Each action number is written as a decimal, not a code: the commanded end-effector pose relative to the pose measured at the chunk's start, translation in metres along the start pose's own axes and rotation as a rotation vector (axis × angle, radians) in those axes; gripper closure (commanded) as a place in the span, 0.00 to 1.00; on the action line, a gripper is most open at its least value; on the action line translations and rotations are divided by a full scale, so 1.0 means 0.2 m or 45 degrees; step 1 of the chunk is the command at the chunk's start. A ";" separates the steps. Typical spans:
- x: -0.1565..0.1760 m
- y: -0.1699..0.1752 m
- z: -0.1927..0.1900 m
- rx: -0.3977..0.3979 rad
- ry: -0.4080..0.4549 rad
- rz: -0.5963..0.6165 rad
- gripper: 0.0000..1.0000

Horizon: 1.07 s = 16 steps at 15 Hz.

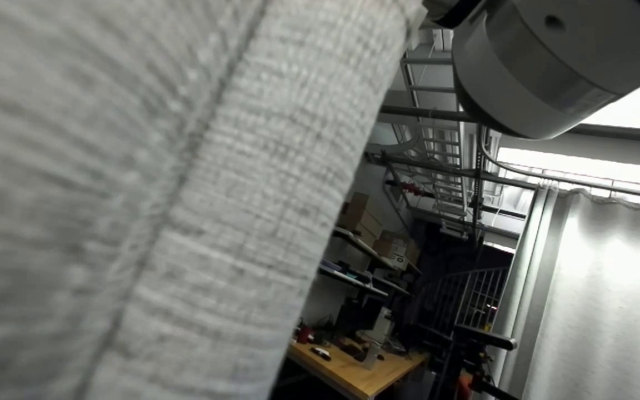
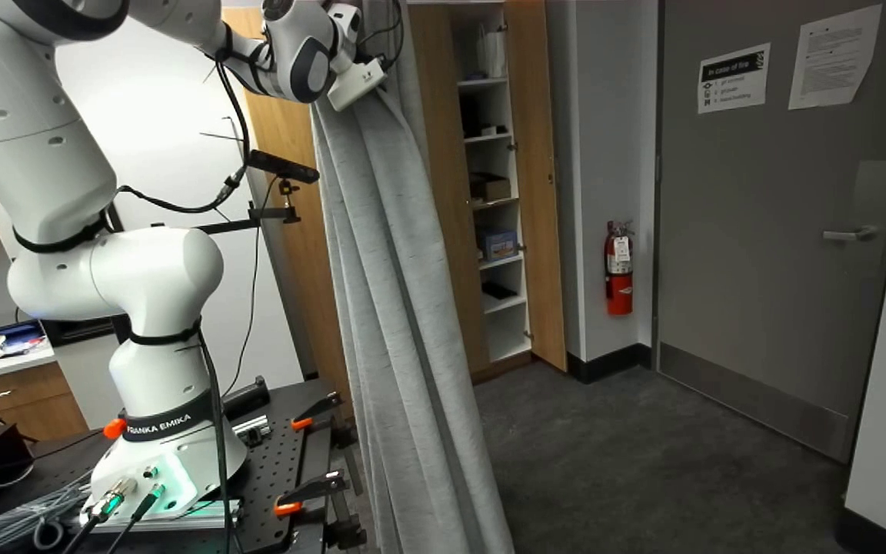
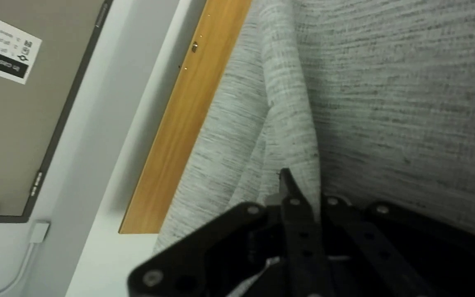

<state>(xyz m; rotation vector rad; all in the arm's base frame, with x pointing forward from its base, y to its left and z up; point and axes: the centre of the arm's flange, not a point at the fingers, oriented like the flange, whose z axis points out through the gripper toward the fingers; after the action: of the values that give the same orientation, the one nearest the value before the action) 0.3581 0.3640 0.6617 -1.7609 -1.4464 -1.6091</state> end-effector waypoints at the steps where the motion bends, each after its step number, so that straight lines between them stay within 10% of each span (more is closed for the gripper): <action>1: -0.12 -0.30 0.25 0.202 -0.045 -0.011 0.99; 16: -0.13 -0.40 0.39 0.192 0.153 0.106 0.99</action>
<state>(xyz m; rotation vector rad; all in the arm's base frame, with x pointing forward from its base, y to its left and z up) 0.3457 0.4068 0.6479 -1.5355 -1.2283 -1.6050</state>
